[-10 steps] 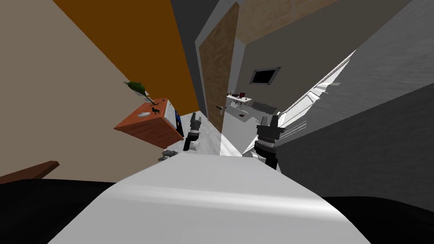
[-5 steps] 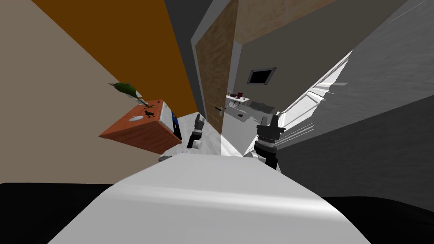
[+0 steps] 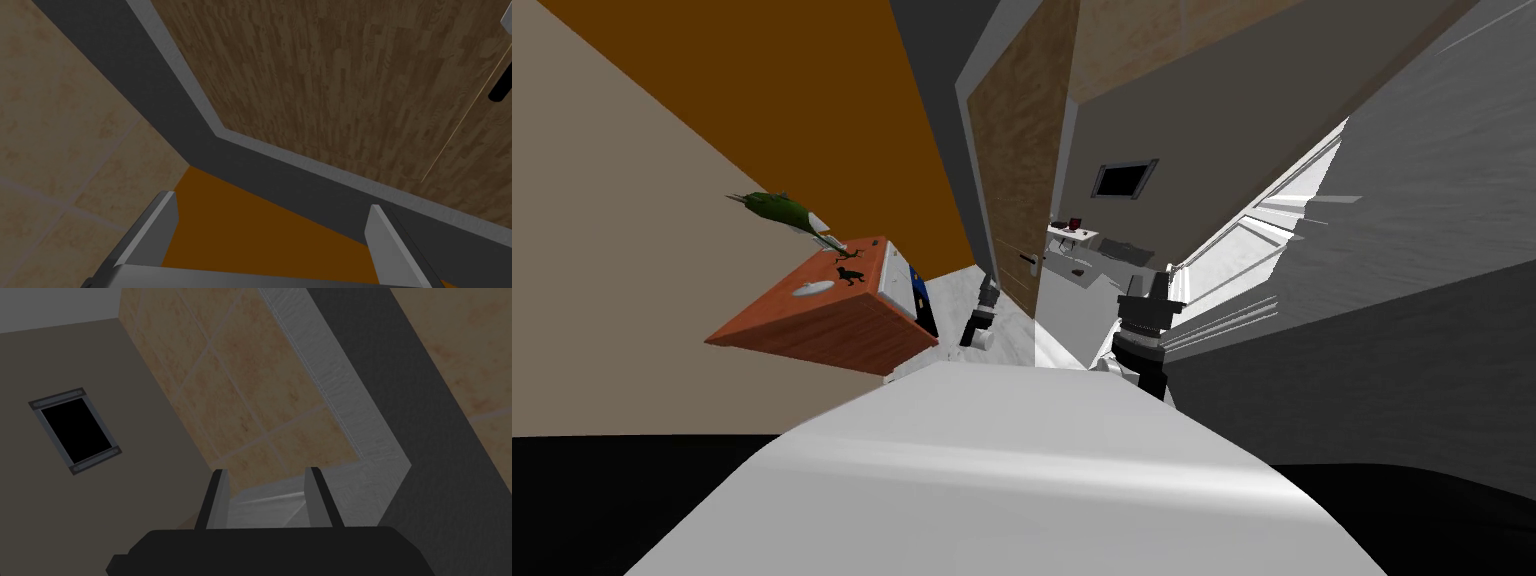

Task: Push the door open

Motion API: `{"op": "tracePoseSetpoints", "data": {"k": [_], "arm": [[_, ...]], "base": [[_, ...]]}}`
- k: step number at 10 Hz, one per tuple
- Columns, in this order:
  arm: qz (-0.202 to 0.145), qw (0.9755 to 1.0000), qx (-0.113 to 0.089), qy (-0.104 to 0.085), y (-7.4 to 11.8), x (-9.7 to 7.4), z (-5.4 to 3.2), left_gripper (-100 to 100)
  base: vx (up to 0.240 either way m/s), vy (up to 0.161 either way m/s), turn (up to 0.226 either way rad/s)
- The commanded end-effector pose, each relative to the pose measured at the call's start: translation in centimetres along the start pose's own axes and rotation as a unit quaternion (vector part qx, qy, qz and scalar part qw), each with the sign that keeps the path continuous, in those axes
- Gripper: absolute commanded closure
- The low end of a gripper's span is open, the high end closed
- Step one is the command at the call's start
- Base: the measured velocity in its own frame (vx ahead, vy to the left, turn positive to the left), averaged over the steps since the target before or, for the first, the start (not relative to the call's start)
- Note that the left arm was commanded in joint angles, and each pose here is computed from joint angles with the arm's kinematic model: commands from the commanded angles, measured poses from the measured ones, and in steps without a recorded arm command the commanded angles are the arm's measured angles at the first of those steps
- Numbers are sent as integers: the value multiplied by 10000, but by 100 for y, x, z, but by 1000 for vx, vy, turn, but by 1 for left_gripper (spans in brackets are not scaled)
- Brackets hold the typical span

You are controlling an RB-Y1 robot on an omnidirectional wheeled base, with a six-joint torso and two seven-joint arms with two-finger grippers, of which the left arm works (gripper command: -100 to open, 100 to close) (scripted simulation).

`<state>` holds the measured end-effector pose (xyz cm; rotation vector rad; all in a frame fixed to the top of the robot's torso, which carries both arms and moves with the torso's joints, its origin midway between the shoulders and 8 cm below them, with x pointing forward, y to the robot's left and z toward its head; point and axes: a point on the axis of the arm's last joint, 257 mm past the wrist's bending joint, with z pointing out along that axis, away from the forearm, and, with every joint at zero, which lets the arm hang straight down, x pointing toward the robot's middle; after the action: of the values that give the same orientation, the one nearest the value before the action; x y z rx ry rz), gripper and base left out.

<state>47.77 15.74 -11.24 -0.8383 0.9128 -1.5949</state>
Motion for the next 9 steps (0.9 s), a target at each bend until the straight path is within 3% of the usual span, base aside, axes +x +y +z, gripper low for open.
{"op": "tracePoseSetpoints", "data": {"k": [1, 9], "arm": [[-35, 9999, -94, 55, 112, 69, 27, -100], [-174, 9978, -552, 329, 589, 354, 110, -100]], "base": [[87, 67, -67], [79, 69, -73]]}}
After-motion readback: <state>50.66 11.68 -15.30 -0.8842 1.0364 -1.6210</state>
